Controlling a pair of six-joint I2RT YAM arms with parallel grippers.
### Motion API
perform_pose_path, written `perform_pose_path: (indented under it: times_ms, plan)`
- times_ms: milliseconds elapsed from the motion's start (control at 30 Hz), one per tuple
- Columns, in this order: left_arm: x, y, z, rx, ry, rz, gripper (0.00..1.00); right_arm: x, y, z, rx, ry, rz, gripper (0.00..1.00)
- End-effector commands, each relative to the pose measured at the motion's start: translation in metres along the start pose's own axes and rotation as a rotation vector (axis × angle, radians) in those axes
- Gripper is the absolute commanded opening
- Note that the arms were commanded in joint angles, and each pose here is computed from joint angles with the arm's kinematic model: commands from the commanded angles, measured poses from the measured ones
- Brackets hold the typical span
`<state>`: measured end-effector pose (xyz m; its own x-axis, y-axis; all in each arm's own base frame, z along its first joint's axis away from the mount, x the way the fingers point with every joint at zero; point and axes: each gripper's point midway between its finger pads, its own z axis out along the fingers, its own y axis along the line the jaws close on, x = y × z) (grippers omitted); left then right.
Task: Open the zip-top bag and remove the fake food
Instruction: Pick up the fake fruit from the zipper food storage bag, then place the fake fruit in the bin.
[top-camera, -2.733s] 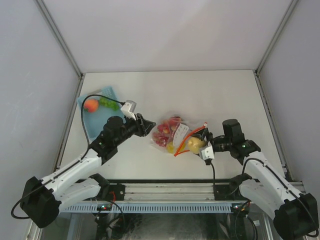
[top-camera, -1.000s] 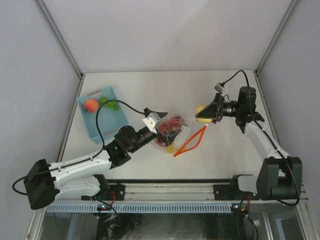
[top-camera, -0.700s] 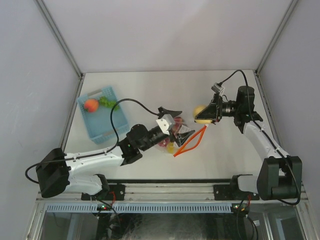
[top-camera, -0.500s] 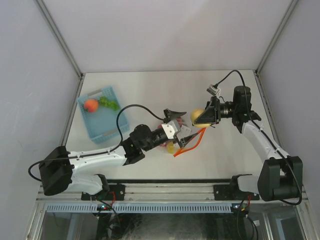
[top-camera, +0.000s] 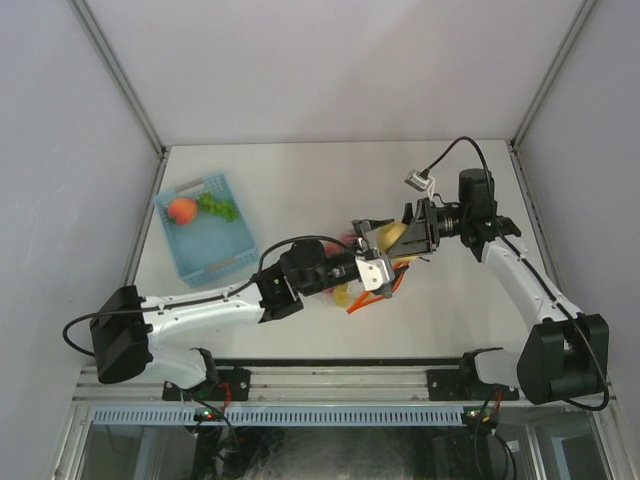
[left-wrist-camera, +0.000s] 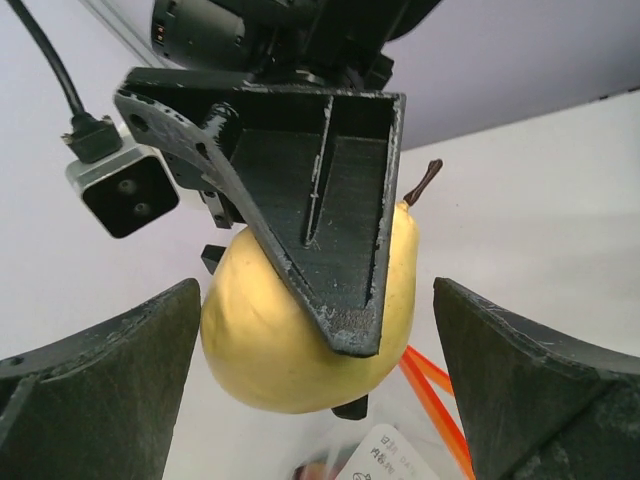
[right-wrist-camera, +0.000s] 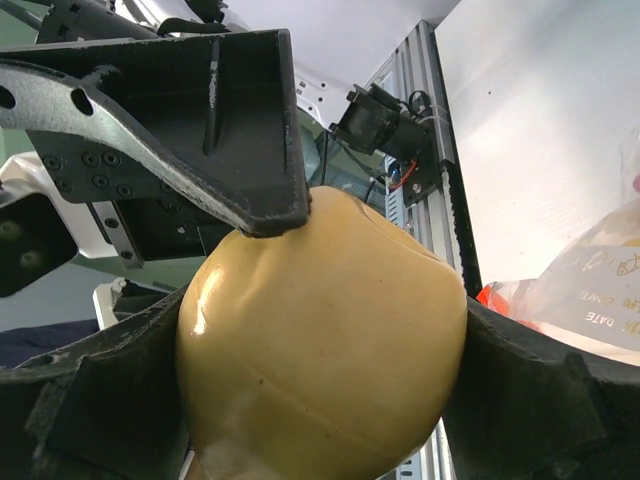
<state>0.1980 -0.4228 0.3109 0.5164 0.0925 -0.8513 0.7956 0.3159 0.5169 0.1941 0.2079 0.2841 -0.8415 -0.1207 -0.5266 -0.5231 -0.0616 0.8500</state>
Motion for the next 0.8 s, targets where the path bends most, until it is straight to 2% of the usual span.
perform_pose_path:
  times_ms: [0, 133, 433, 500, 600, 633, 767]
  plan:
    - [-0.012, 0.008, 0.012, 0.018, 0.007, 0.094, 1.00, -0.003, 0.015, 0.001, -0.029, 0.018, -0.093, 0.27]
    - [-0.009, 0.010, 0.017, 0.013, 0.024, 0.102, 0.96, -0.002, 0.015, 0.001, -0.028, 0.018, -0.093, 0.27]
    - [-0.009, 0.011, 0.024, 0.018, 0.052, 0.066, 0.67, 0.000, 0.011, 0.002, -0.022, 0.016, -0.073, 0.30]
    - [-0.008, 0.011, 0.023, 0.019, 0.058, 0.062, 0.54, 0.000, 0.011, 0.002, -0.023, 0.016, -0.066, 0.39]
    - [-0.008, 0.014, 0.020, 0.000, 0.067, 0.051, 0.24, -0.001, 0.010, 0.001, -0.015, 0.011, -0.058, 0.61]
    - [-0.008, 0.015, 0.019, -0.005, 0.069, 0.047, 0.18, -0.001, 0.010, 0.001, -0.012, 0.008, -0.055, 0.67]
    - [-0.008, 0.015, 0.013, -0.013, 0.072, 0.032, 0.08, -0.006, 0.006, -0.004, 0.008, -0.014, -0.036, 0.85]
